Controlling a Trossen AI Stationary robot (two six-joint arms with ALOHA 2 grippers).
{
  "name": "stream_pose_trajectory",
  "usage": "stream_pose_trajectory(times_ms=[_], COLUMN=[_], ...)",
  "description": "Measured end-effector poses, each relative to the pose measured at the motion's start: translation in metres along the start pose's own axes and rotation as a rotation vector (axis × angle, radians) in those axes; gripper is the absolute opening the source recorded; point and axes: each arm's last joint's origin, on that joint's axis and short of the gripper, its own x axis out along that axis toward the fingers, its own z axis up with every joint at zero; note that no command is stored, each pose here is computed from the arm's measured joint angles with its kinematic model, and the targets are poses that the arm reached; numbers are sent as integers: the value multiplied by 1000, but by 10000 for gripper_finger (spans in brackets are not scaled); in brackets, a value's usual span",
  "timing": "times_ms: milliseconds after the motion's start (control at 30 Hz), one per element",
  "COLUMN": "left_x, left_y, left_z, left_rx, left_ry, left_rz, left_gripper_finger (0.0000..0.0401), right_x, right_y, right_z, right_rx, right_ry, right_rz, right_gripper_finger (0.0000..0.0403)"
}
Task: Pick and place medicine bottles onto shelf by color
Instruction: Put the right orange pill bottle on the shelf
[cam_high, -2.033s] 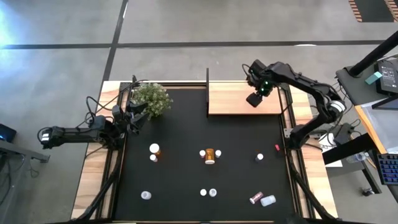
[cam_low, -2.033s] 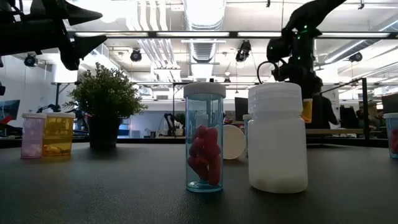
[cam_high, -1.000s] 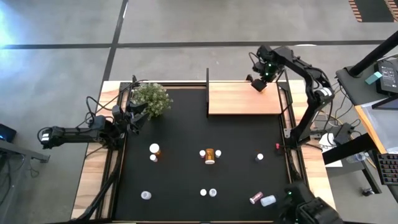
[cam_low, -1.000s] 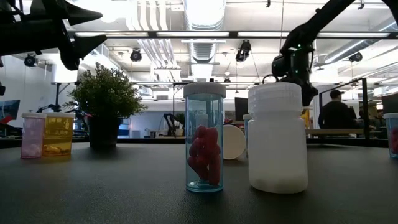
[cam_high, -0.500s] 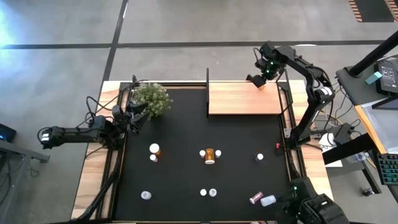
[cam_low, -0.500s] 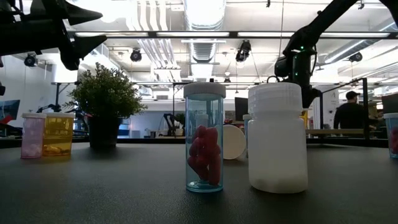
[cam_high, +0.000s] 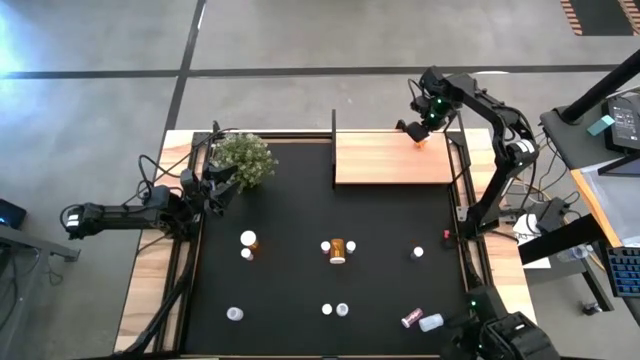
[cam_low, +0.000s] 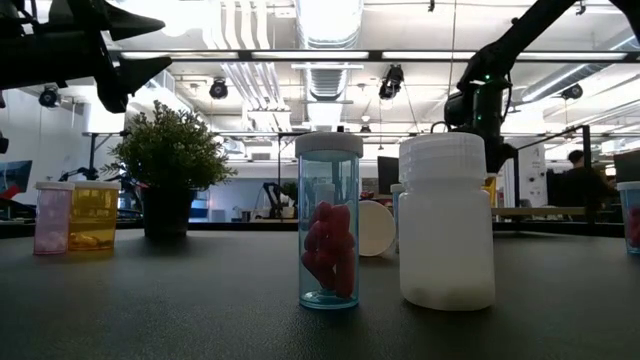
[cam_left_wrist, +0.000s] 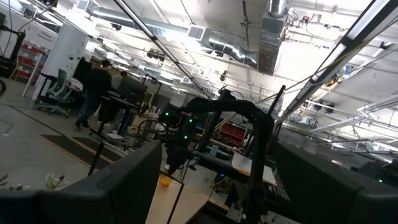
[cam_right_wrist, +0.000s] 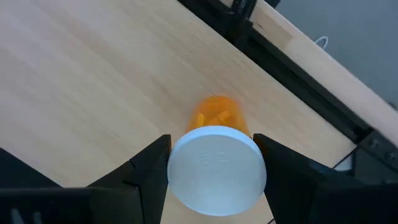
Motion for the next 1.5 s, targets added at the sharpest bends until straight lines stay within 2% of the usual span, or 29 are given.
stream_pose_trajectory(times_ms=[133,300,533,667,767,900,967,1100,1233,1500], left_x=[0,0,0,0,0,0,0,0,0,0], left_y=[0,0,0,0,0,0,0,0,0,0], left_z=[0,0,0,0,0,0,0,0,0,0], left_rx=[0,0,0,0,0,0,0,0,0,0], left_ry=[0,0,0,0,0,0,0,0,0,0], left_rz=[0,0,0,1,1,0,0,0,0,0], left_gripper_finger=[295,295,295,295,295,295,295,295,295,295], right_x=[0,0,0,0,0,1,1,1,1,1], right_y=[1,1,1,1,2,6,7,6,6,6], right_z=[1,1,4,4,3,2,2,3,5,4], right_rx=[-70,-81,24,39,-17,-188,-230,-238,-193,-223], right_ry=[-14,-15,-43,-46,-33,-16,-18,-25,-46,-40], right_rz=[20,23,23,15,19,51,51,48,39,41], right_gripper_finger=[203,203,203,203,203,203,203,203,203,203])
